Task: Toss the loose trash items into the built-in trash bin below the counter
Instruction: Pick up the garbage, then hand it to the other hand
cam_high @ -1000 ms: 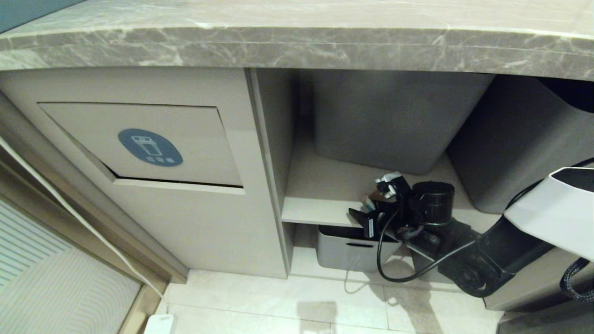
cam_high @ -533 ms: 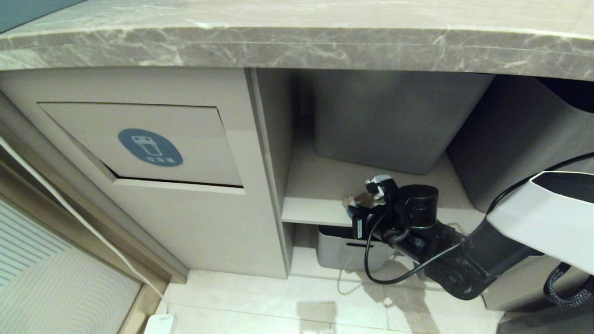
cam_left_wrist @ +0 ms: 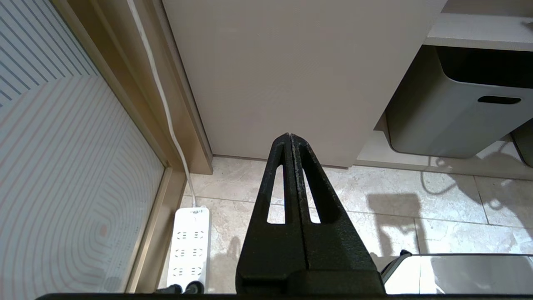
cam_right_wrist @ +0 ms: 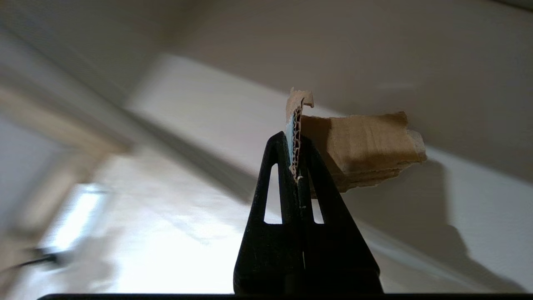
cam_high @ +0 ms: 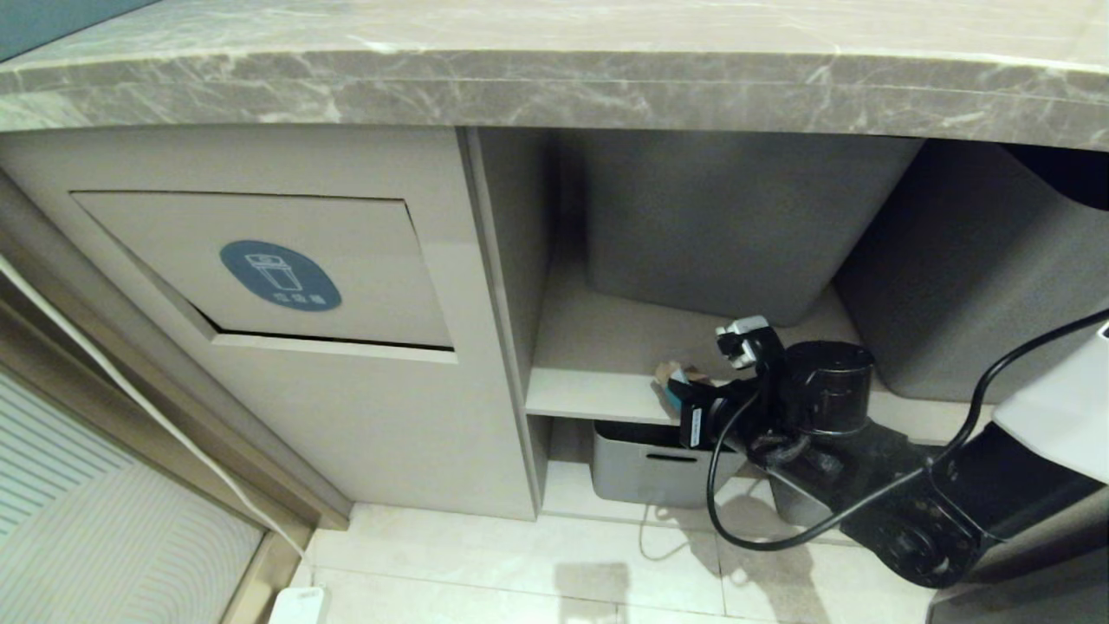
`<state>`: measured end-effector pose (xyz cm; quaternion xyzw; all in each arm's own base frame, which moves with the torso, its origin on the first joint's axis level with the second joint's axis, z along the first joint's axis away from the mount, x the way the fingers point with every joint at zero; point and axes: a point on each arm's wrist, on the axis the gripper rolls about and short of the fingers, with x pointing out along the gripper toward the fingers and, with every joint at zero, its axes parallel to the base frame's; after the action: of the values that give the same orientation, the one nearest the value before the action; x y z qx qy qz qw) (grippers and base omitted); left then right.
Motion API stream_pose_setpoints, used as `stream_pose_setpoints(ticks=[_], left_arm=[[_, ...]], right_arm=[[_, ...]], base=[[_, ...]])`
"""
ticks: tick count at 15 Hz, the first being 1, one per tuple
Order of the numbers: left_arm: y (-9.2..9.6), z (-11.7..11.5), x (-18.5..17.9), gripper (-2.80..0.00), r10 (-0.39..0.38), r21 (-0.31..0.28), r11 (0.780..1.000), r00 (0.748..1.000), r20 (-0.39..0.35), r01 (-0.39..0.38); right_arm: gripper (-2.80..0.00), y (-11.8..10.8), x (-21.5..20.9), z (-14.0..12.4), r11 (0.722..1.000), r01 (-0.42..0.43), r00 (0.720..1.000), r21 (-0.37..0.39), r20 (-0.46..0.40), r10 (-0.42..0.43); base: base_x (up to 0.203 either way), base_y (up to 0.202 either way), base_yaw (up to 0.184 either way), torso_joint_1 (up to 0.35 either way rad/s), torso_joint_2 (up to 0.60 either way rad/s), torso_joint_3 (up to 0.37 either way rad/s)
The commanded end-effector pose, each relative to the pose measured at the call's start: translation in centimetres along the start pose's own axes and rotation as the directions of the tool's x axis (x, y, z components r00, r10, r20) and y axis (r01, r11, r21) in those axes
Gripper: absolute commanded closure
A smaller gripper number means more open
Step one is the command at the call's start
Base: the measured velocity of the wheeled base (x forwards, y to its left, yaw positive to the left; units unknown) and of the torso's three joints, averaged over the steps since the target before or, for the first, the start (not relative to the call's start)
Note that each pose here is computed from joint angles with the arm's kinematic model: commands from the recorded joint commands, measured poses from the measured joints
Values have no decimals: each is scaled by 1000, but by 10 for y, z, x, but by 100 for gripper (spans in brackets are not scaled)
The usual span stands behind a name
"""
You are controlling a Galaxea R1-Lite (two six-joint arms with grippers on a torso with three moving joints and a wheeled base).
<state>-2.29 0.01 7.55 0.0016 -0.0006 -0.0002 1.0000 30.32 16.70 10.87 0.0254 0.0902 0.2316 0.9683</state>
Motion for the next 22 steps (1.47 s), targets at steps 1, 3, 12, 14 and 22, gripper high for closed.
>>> stream_pose_setpoints(ticks=[1, 3, 12, 14, 22], left_arm=[[0, 0, 0, 0, 0, 0, 1000, 1000, 2, 0], [0, 0, 0, 0, 0, 0, 1000, 1000, 2, 0], [0, 0, 0, 0, 0, 0, 1000, 1000, 2, 0], [0, 0, 0, 0, 0, 0, 1000, 1000, 2, 0], [0, 0, 0, 0, -1, 3, 1000, 1000, 2, 1]], right_arm=[[0, 20, -21, 13, 992, -126, 990, 28, 72, 123], [0, 42, -31, 15, 961, -270, 954, 54, 151, 260], [0, 112, -76, 5, 782, -576, 817, 236, 205, 540], [0, 112, -81, 1, 772, -589, 808, 239, 184, 560], [0, 109, -90, 15, 791, -559, 826, 247, 241, 509]], base=[[0, 0, 0, 0, 0, 0], [0, 0, 0, 0, 0, 0], [0, 0, 0, 0, 0, 0], [0, 0, 0, 0, 0, 0], [0, 0, 0, 0, 0, 0]])
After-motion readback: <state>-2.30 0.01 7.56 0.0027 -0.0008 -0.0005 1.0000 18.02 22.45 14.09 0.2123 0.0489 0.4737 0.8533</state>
